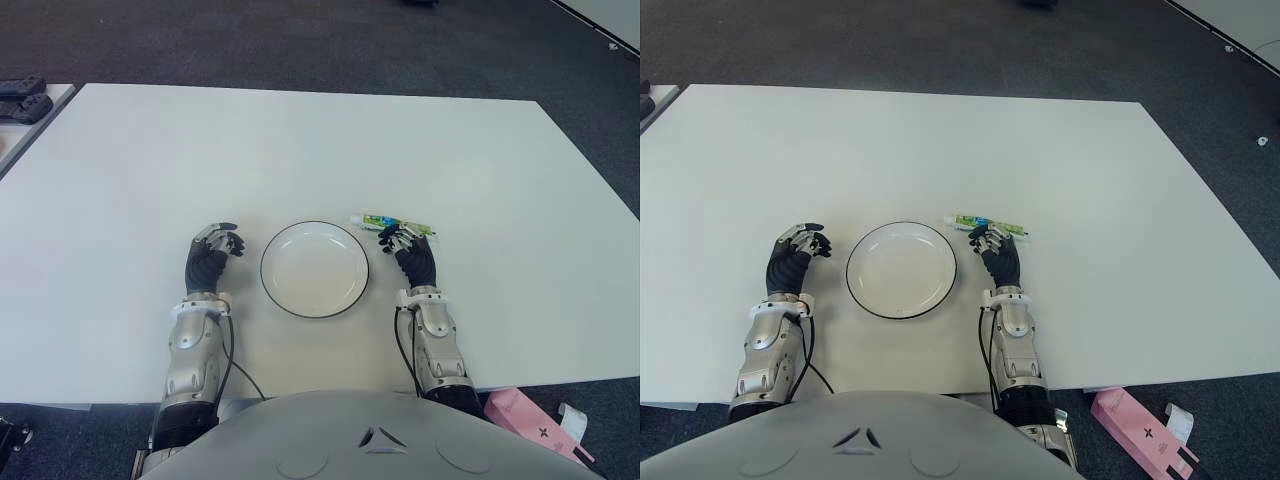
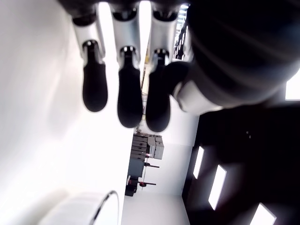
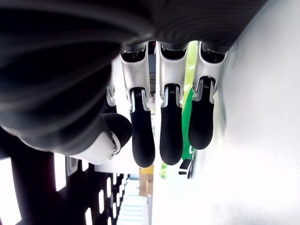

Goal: Put the toothpaste on the table into the plate.

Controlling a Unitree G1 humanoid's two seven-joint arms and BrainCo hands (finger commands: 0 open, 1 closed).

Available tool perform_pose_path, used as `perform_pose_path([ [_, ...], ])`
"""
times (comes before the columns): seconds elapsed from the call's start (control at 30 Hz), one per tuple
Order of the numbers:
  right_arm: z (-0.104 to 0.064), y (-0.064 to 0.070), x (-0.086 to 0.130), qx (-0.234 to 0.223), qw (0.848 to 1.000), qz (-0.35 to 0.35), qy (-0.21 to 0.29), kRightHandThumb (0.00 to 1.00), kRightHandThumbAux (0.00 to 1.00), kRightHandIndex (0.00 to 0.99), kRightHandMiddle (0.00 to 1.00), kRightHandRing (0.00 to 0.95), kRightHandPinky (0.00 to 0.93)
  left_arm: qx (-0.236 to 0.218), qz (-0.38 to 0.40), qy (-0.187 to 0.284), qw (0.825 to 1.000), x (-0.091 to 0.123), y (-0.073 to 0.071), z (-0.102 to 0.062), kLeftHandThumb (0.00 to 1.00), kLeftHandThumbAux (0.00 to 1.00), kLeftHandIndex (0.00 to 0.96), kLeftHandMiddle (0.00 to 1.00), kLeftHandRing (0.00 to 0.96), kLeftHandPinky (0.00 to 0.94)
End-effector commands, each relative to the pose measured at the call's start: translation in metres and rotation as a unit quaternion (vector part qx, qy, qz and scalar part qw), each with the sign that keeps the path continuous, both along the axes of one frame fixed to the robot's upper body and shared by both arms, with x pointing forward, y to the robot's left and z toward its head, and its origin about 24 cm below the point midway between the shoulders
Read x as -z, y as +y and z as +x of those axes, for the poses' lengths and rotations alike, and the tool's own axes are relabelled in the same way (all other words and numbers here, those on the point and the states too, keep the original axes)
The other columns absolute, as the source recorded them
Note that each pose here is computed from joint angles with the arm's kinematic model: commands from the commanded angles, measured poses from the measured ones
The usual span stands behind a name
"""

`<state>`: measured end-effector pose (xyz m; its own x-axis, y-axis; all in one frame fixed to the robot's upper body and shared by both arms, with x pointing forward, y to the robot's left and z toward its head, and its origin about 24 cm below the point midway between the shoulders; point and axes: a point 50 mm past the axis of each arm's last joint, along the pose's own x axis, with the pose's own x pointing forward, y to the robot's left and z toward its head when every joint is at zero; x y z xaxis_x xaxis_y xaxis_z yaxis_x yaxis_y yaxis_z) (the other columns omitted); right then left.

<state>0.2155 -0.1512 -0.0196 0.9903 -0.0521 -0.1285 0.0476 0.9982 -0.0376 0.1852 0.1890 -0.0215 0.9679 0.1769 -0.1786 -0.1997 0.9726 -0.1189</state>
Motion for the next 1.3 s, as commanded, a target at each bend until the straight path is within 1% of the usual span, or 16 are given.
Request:
perform_pose_path([
  [0.03,-0.009,-0.003,0.014,0.01,0.999,0.004,0.041,0.711,0.732,0.43,0.5,0.491,0.501,0.003,-0.009,0.051,0.999,0.015,-0.005,-0.009,0.707,0.722,0.434,0.593,0.587,0.568],
  [0.3,-0.009,-0.004,0.014,0.015,0.999,0.005,0.042,0.711,0.732,0.43,0.497,0.49,0.497,0.005,-0.011,0.05,0.999,0.015,-0.006,-0.009,0.707,0.722,0.434,0.592,0.588,0.57],
  [0.4,-0.008,-0.004,0.011,0.018,0.999,-0.013,0.031,0.711,0.733,0.43,0.494,0.485,0.487,0.007,-0.012,0.048,0.999,0.015,-0.007,-0.009,0.707,0.722,0.434,0.594,0.59,0.572],
  [0.47,-0.005,0.001,-0.002,0.018,0.999,-0.045,0.003,0.712,0.733,0.43,0.494,0.483,0.479,0.008,-0.013,0.048,0.999,0.014,-0.007,-0.008,0.707,0.722,0.434,0.594,0.591,0.573],
  [0.53,-0.005,0.002,-0.015,0.015,0.997,-0.079,-0.02,0.711,0.733,0.429,0.496,0.485,0.476,0.01,-0.013,0.047,0.999,0.014,-0.007,-0.008,0.707,0.722,0.434,0.595,0.591,0.572],
  [0.6,-0.005,0.002,-0.025,0.008,0.993,-0.113,-0.039,0.708,0.733,0.429,0.496,0.485,0.47,0.01,-0.015,0.047,0.999,0.014,-0.007,-0.008,0.707,0.722,0.434,0.596,0.591,0.57],
  [0.73,-0.006,0.0,-0.031,-0.004,0.982,-0.177,-0.068,0.704,0.733,0.427,0.487,0.475,0.452,0.008,-0.018,0.051,0.999,0.015,-0.008,-0.007,0.707,0.721,0.434,0.599,0.59,0.569],
  [0.8,-0.005,-0.002,-0.035,-0.012,0.972,-0.216,-0.09,0.703,0.732,0.426,0.477,0.466,0.447,0.008,-0.017,0.05,0.999,0.015,-0.008,-0.007,0.706,0.721,0.434,0.598,0.587,0.566],
  [0.9,-0.006,-0.006,-0.041,-0.022,0.959,-0.262,-0.11,0.7,0.731,0.424,0.464,0.454,0.441,0.01,-0.013,0.05,0.999,0.014,-0.009,-0.006,0.706,0.721,0.434,0.597,0.584,0.565],
  [1.13,-0.002,-0.012,-0.048,-0.031,0.941,-0.305,-0.142,0.692,0.73,0.416,0.428,0.431,0.436,0.013,-0.017,0.047,0.999,0.014,-0.01,-0.005,0.706,0.721,0.434,0.601,0.588,0.569],
  [1.23,0.003,-0.014,-0.054,-0.033,0.934,-0.319,-0.155,0.692,0.728,0.413,0.409,0.417,0.425,0.014,-0.018,0.048,0.999,0.014,-0.01,-0.005,0.707,0.721,0.434,0.604,0.59,0.573],
  [1.3,0.007,-0.015,-0.059,-0.036,0.93,-0.328,-0.161,0.692,0.727,0.412,0.39,0.398,0.4,0.015,-0.019,0.048,0.999,0.014,-0.01,-0.005,0.707,0.721,0.434,0.605,0.591,0.573],
])
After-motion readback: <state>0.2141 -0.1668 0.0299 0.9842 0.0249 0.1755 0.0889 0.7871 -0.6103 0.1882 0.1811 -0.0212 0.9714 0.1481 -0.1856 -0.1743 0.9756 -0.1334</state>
